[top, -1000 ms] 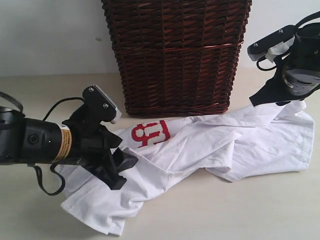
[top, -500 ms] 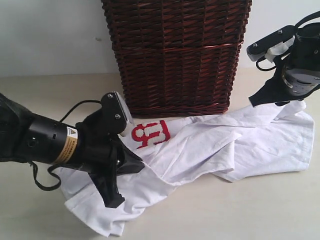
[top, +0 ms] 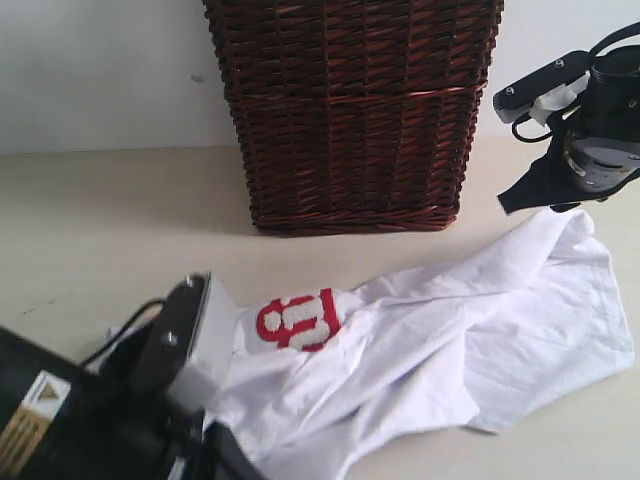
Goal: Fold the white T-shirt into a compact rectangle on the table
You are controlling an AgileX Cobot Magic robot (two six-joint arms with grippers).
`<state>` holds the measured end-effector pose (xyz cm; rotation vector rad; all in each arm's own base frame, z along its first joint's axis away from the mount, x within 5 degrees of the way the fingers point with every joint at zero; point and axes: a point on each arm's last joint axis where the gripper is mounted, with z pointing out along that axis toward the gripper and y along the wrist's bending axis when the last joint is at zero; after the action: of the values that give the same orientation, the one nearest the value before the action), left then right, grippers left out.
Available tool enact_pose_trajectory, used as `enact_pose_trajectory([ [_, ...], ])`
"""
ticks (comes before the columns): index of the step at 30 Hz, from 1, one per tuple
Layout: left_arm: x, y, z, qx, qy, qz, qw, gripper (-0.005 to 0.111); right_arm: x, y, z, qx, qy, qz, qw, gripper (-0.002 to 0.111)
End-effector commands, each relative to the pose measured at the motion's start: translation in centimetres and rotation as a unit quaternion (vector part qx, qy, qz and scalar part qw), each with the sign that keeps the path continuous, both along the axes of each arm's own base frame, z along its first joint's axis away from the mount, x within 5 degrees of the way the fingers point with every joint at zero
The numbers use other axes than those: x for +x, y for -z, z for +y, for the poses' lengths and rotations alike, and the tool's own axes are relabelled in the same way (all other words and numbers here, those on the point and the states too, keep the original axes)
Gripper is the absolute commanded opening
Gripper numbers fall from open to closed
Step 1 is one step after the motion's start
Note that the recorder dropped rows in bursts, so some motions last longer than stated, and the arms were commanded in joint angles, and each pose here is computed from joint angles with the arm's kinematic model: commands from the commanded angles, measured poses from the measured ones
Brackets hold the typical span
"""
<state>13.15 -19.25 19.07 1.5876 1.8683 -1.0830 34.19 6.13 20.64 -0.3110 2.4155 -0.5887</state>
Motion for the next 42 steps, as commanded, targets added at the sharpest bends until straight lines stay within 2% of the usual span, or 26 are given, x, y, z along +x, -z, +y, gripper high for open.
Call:
enact_pose_trajectory([
  [1,-2.6,1.4,0.0,0.024,0.033,0.025,0.999,0.000,0.2,-0.3,-0.2,0.000,-0.002,-0.006,1.000,0.045],
  [2,-2.5,1.5,0.0,0.028,0.028,0.021,0.999,0.002,0.2,-0.3,-0.2,0.000,-0.002,-0.006,1.000,0.045],
  [4,-2.1,1.6,0.0,0.039,0.005,0.011,0.999,0.012,0.2,-0.3,-0.1,0.002,0.000,-0.005,1.000,0.045],
  [6,-1.6,1.7,0.1,0.050,-0.017,-0.002,0.999,0.030,0.1,-0.3,-0.2,0.000,0.002,-0.002,1.000,0.045],
  [8,-0.9,2.0,0.3,0.067,-0.049,-0.024,0.996,0.055,0.1,-0.2,-0.2,-0.002,-0.001,0.002,1.000,0.045],
  [10,0.4,2.2,0.7,0.091,-0.108,-0.062,0.988,0.071,0.1,-0.2,-0.2,-0.001,0.000,0.002,1.000,0.045],
  [11,1.3,2.1,1.0,0.105,-0.159,-0.081,0.978,0.074,0.1,-0.2,-0.2,-0.001,0.000,0.002,1.000,0.045],
  [15,3.8,1.3,2.7,0.131,-0.330,-0.134,0.925,0.074,0.1,-0.2,-0.2,0.000,0.000,0.003,1.000,0.045],
  [16,4.1,1.0,3.0,0.134,-0.356,-0.144,0.914,0.074,0.1,-0.2,-0.2,0.000,0.000,0.003,1.000,0.045],
  [18,4.3,0.9,3.2,0.134,-0.372,-0.147,0.906,0.074,0.1,-0.2,-0.2,0.000,0.000,0.003,1.000,0.045],
  [22,4.3,1.3,3.0,0.133,-0.385,-0.115,0.906,0.074,0.1,-0.2,-0.1,0.002,-0.001,0.002,1.000,0.045],
  [24,5.1,1.7,3.2,0.145,-0.412,-0.108,0.893,0.071,0.1,-0.2,-0.1,0.003,0.000,0.003,1.000,0.045],
  [28,8.3,3.2,4.7,0.169,-0.495,-0.057,0.850,0.054,0.1,-0.2,-0.1,0.004,0.001,0.003,1.000,0.045],
  [29,8.9,3.8,4.9,0.170,-0.499,-0.035,0.849,0.050,0.0,-0.2,-0.1,0.006,0.003,0.004,1.000,0.045],
  [31,9.3,5.1,4.9,0.157,-0.473,0.020,0.867,0.047,0.0,-0.1,-0.1,0.009,0.006,0.006,1.000,0.045],
  [34,8.0,5.6,3.7,0.112,-0.357,0.096,0.923,0.049,0.0,-0.1,-0.1,0.007,0.002,0.007,1.000,0.045],
  [36,7.0,5.2,3.1,0.099,-0.294,0.105,0.945,0.053,0.0,-0.1,-0.1,0.007,-0.002,0.007,1.000,0.045],
  [39,6.6,4.8,3.3,0.112,-0.263,0.083,0.955,0.056,0.0,-0.1,0.0,0.008,-0.002,0.007,1.000,0.045],
  [42,6.9,5.3,3.7,0.130,-0.284,0.072,0.947,0.056,0.0,-0.1,0.0,0.008,-0.002,0.007,1.000,0.045],
])
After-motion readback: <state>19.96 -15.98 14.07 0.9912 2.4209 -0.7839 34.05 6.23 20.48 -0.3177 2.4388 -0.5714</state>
